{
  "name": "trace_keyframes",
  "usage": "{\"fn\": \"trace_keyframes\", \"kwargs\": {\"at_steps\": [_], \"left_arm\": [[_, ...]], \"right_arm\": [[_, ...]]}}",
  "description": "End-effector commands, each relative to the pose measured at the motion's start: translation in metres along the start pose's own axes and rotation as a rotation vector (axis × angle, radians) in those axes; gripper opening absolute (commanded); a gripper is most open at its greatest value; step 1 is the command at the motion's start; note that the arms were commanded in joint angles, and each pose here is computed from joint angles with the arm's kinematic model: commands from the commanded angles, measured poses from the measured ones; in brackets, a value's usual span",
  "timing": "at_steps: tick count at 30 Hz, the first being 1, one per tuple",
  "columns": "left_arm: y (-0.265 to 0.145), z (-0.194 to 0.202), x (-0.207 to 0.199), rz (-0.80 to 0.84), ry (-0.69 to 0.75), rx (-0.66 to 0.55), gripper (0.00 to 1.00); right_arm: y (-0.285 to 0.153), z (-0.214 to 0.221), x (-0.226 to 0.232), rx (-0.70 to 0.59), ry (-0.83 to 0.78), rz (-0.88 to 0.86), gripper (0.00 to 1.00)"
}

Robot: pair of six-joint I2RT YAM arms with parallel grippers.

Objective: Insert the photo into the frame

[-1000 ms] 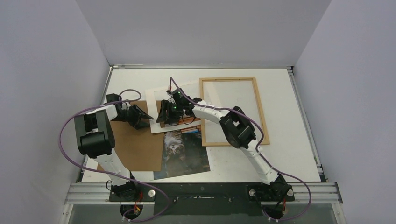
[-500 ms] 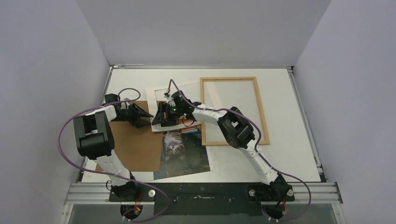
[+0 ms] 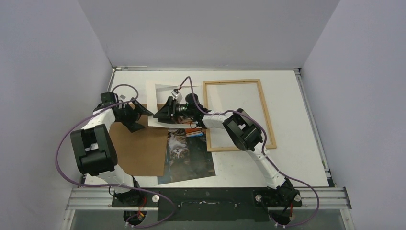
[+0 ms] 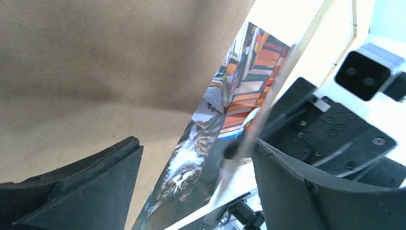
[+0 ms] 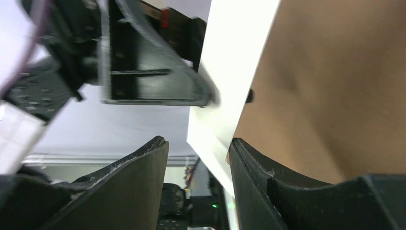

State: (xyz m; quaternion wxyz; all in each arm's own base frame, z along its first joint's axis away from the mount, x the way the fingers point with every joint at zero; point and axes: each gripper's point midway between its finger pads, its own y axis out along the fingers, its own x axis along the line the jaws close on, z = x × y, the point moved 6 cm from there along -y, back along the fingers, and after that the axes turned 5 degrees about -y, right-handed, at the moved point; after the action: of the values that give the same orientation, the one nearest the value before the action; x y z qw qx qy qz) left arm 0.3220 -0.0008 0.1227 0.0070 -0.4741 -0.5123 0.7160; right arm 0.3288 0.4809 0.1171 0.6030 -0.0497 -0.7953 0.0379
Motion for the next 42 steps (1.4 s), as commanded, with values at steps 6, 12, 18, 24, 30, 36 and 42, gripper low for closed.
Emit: {"fn": "trace_keyframes", "kwargs": {"at_steps": [6, 12, 18, 24, 30, 36, 42], "left_arm": [[-0.019, -0.022, -0.045, 0.212, 0.127, -0.080, 0.84], [-0.012, -0.031, -0.059, 0.323, 0.113, -0.049, 0.80], [-0.007, -0.039, -0.070, 0.394, 0.074, -0.016, 0.43], [-0.013, -0.046, -0.080, 0.397, 0.133, -0.018, 0.08], [-0.031, -0.047, -0.093, 0.369, 0.148, -0.051, 0.00], [-0.063, -0.045, -0.110, 0.271, 0.110, -0.117, 0.00], [-0.090, -0.041, -0.121, 0.186, 0.068, -0.170, 0.00]], "right_arm": [[-0.015, -0.017, 0.056, -0.045, -0.093, -0.274, 0.49], [-0.013, -0.016, 0.057, -0.029, -0.093, -0.282, 0.49], [-0.013, -0.017, 0.052, -0.008, -0.112, -0.218, 0.48], [-0.023, -0.020, 0.041, 0.001, -0.182, -0.045, 0.48], [-0.063, -0.042, 0.051, -0.068, -0.356, 0.161, 0.64], [-0.099, -0.038, 0.074, -0.064, -0.691, 0.478, 0.71], [-0.090, -0.006, 0.105, -0.078, -1.129, 0.672, 0.71]]}}
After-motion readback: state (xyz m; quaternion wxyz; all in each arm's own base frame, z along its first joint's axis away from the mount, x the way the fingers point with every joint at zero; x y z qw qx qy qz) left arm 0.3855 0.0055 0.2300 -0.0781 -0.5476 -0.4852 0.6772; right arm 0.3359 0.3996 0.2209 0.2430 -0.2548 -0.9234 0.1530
